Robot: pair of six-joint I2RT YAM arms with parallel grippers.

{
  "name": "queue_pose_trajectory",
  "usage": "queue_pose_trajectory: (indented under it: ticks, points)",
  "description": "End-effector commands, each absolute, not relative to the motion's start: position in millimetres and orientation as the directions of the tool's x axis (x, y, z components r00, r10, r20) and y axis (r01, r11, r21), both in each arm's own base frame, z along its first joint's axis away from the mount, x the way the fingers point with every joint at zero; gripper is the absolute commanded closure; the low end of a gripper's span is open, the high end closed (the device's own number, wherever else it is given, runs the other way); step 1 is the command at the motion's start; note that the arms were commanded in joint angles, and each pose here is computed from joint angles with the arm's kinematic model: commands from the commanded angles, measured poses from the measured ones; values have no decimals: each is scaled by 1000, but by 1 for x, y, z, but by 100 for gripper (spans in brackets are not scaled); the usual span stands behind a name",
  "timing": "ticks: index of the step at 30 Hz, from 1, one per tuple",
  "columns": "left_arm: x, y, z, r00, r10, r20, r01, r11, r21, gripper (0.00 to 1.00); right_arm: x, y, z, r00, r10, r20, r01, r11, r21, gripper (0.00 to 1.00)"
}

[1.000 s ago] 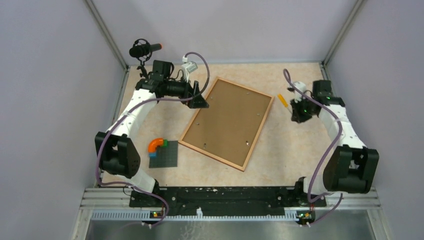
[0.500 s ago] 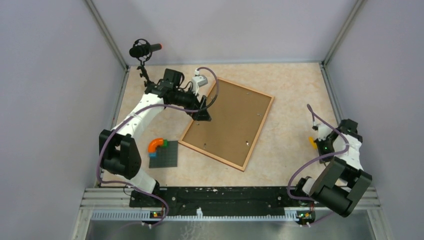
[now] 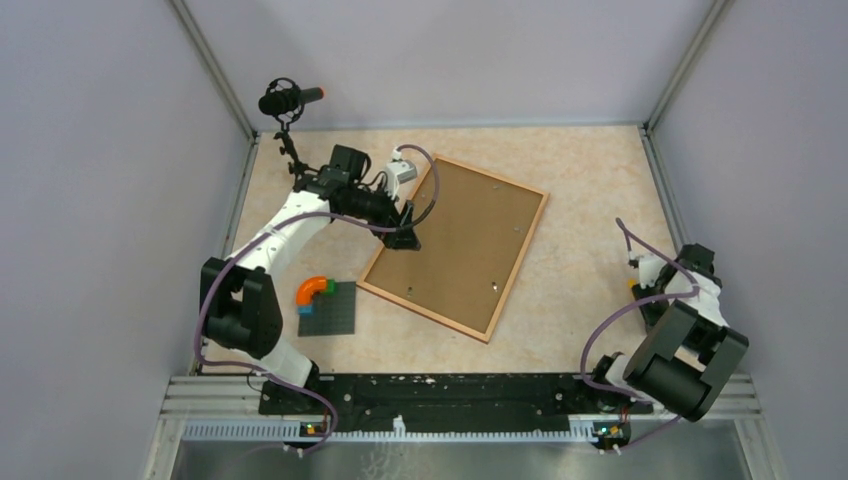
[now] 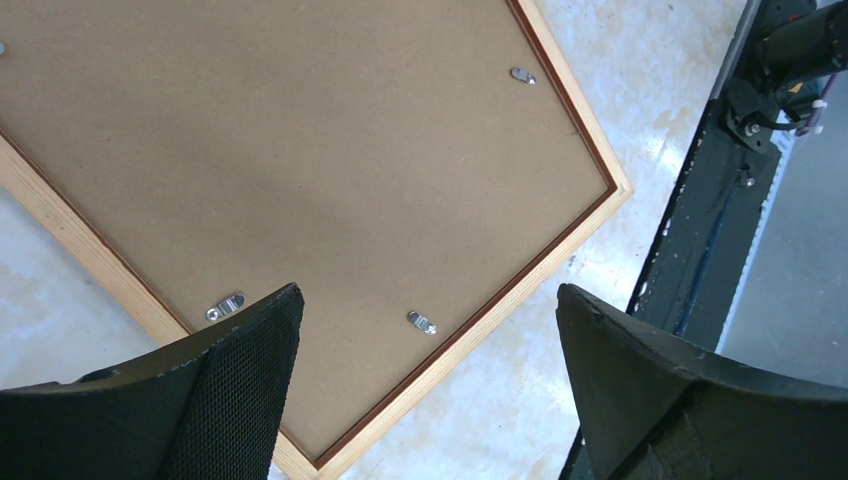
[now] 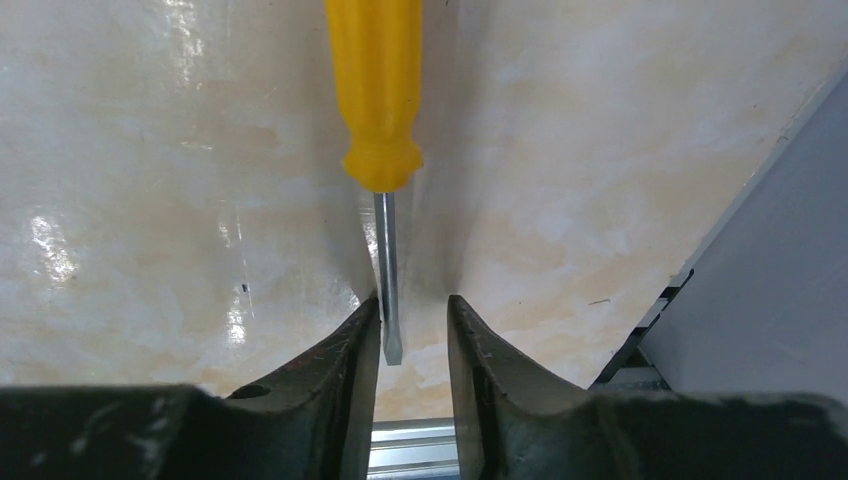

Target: Take the photo out of the frame

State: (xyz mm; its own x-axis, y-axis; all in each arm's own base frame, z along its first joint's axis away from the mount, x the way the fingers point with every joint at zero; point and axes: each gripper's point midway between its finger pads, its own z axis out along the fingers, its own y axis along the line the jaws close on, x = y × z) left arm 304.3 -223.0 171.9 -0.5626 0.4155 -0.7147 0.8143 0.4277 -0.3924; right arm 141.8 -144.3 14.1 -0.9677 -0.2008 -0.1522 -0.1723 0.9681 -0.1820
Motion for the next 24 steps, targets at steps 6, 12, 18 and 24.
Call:
queue_pose_trajectory:
  ticks: [6, 12, 18, 24]
  points:
    - [302, -222, 177, -466, 468, -751, 874, 375, -308, 1, 148, -143, 9, -967, -200, -157, -179, 975, -134, 57]
    - [297, -222, 175, -402, 514, -758, 909, 324, -262, 1, 157, -138, 26, -960, -200, -195, -183, 978, -100, 38]
    - [267, -227, 161, -153, 635, -757, 987, 133, -88, 1, 190, -131, 67, -939, -158, -305, -148, 987, -56, 26]
    - [237, -238, 134, 102, 728, -678, 995, -88, 56, 6, 238, -99, 109, -898, -130, -420, -146, 989, 6, 23]
